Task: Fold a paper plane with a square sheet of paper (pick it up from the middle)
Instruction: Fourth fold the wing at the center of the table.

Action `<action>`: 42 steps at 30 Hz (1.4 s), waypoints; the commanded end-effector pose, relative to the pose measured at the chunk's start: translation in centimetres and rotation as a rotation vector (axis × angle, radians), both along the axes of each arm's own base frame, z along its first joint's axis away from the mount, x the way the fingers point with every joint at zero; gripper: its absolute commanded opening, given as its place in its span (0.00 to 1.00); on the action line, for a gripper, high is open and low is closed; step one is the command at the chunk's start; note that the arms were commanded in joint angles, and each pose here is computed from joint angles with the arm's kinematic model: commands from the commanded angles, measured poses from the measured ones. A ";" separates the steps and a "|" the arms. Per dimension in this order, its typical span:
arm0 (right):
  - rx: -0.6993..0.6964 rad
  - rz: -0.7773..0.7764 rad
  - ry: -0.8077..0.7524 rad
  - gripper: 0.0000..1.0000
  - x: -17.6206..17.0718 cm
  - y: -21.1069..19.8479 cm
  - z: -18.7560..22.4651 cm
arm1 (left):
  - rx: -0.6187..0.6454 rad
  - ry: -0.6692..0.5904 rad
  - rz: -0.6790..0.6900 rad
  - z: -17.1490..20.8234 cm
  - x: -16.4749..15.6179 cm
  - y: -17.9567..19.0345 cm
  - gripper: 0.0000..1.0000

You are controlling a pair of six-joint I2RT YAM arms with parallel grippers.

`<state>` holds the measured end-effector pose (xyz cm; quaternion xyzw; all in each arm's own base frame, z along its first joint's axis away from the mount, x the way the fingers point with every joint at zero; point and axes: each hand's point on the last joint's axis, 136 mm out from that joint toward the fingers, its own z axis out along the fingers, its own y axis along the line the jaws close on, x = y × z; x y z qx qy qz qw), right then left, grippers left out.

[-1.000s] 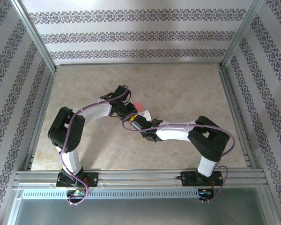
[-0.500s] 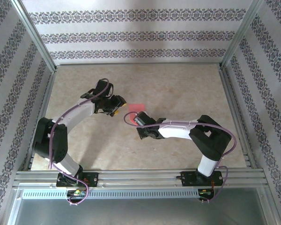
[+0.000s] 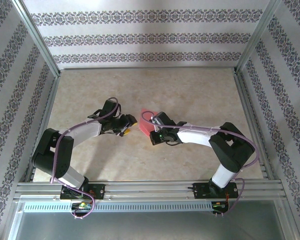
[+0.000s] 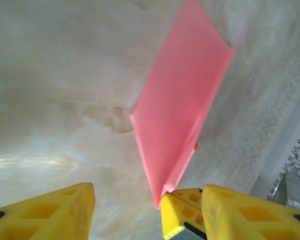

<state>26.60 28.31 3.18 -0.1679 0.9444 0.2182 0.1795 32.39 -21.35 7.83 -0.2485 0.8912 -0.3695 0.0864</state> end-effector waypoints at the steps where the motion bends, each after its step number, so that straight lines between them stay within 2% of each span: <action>1: 0.013 0.051 0.012 0.09 -0.8 -0.1 0.6 | -0.100 -0.060 -0.060 1.2 1.0 -3.0 0.62; 6: -0.022 0.095 0.007 0.10 -1.1 -0.6 0.3 | -0.111 -0.029 -0.101 0.3 1.6 -4.8 0.62; 10: -0.034 0.132 -0.010 0.10 -1.2 -0.7 0.4 | -0.075 0.006 -0.144 -0.8 1.7 -5.5 0.58; 14: -0.044 0.150 -0.016 0.10 -1.2 -0.8 0.4 | -0.060 0.017 -0.158 -1.3 1.9 -5.9 0.49; 22: -0.049 0.134 -0.032 0.11 -0.8 -1.2 0.7 | -0.062 0.024 -0.192 -1.4 1.8 -6.6 0.24; 24: -0.058 0.118 -0.046 0.16 -0.5 -1.5 1.0 | -0.050 0.032 -0.198 -1.4 1.6 -6.6 0.15; 26: -0.077 0.080 -0.082 0.28 -0.1 -2.3 1.9 | -0.040 0.041 -0.188 -1.2 1.6 -6.4 0.08; 28: -0.087 0.037 -0.140 0.38 0.3 -3.2 3.0 | -0.020 0.055 -0.165 -1.0 1.6 -6.2 0.05; 30: -0.099 -0.004 -0.206 0.45 0.7 -4.1 4.1 | 0.006 0.081 -0.131 -0.9 1.6 -5.8 0.01; 35: -0.177 -0.033 -0.340 0.49 0.7 -4.9 5.6 | 0.002 0.130 -0.081 -0.6 1.8 -6.3 0.00; 42: -0.319 -0.006 -0.402 0.49 0.9 -4.0 4.4 | 0.018 0.150 -0.072 -0.4 1.8 -6.6 0.00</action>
